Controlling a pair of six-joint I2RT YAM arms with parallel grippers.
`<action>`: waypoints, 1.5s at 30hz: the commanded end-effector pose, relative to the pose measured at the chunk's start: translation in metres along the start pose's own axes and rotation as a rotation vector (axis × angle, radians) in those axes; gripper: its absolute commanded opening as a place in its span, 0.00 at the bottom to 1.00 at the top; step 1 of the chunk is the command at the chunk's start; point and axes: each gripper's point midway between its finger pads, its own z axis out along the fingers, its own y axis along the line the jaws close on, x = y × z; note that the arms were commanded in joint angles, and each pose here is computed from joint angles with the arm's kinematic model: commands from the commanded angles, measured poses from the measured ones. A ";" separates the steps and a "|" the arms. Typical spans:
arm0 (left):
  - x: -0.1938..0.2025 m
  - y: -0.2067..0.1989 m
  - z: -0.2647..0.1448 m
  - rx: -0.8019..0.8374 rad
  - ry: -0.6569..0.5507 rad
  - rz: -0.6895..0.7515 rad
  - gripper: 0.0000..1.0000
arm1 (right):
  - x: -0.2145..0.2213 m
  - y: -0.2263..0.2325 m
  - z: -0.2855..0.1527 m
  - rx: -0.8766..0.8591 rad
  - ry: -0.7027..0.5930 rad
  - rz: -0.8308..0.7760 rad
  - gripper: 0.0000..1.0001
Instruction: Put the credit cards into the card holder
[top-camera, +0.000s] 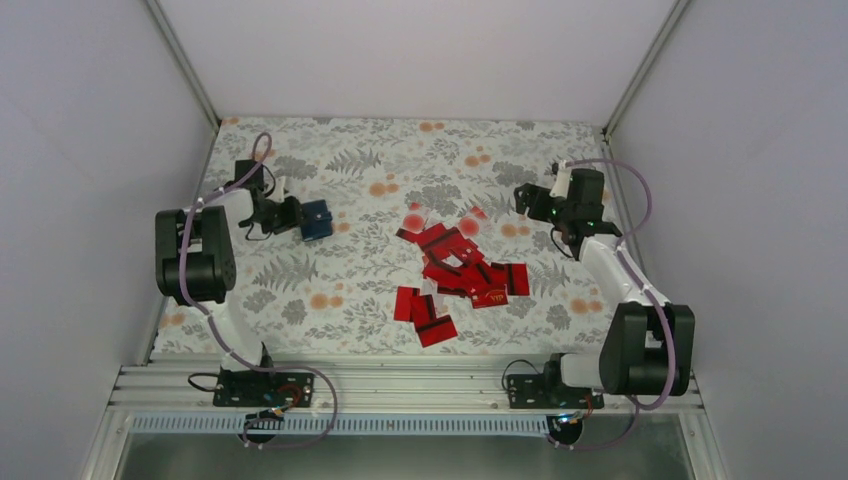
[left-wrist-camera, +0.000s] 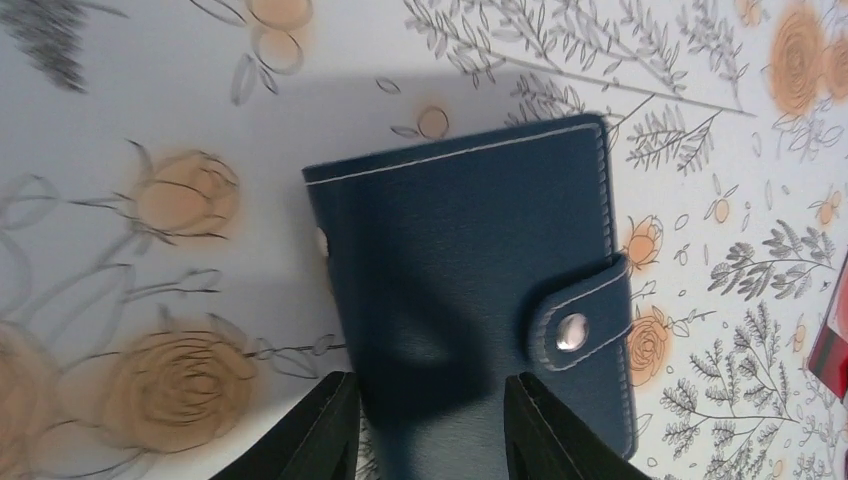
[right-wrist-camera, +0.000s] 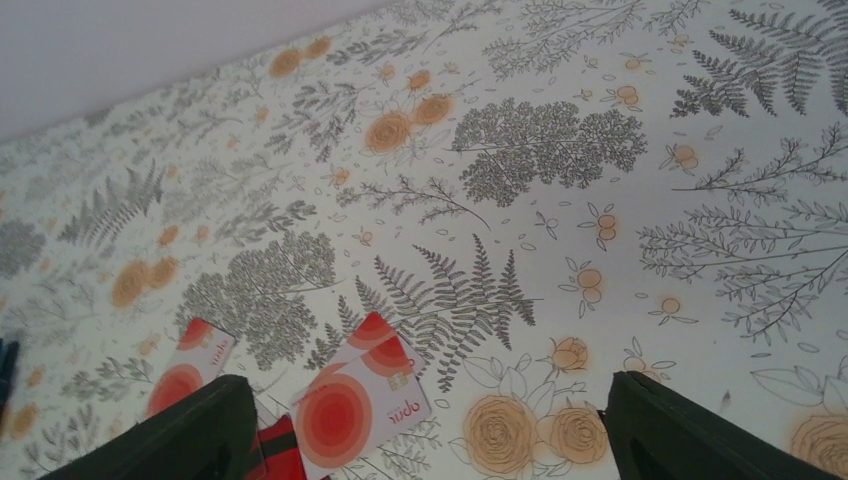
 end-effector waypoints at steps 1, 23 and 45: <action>0.018 0.001 0.019 -0.031 0.067 -0.026 0.36 | -0.009 0.005 0.006 -0.003 0.014 0.007 0.86; -0.002 -0.075 0.000 0.109 -0.048 0.090 0.02 | -0.024 0.084 -0.001 -0.311 0.054 -0.066 0.71; 0.010 -0.271 -0.102 0.651 -0.163 0.438 0.02 | 0.032 0.241 -0.009 -1.047 0.477 -0.100 0.78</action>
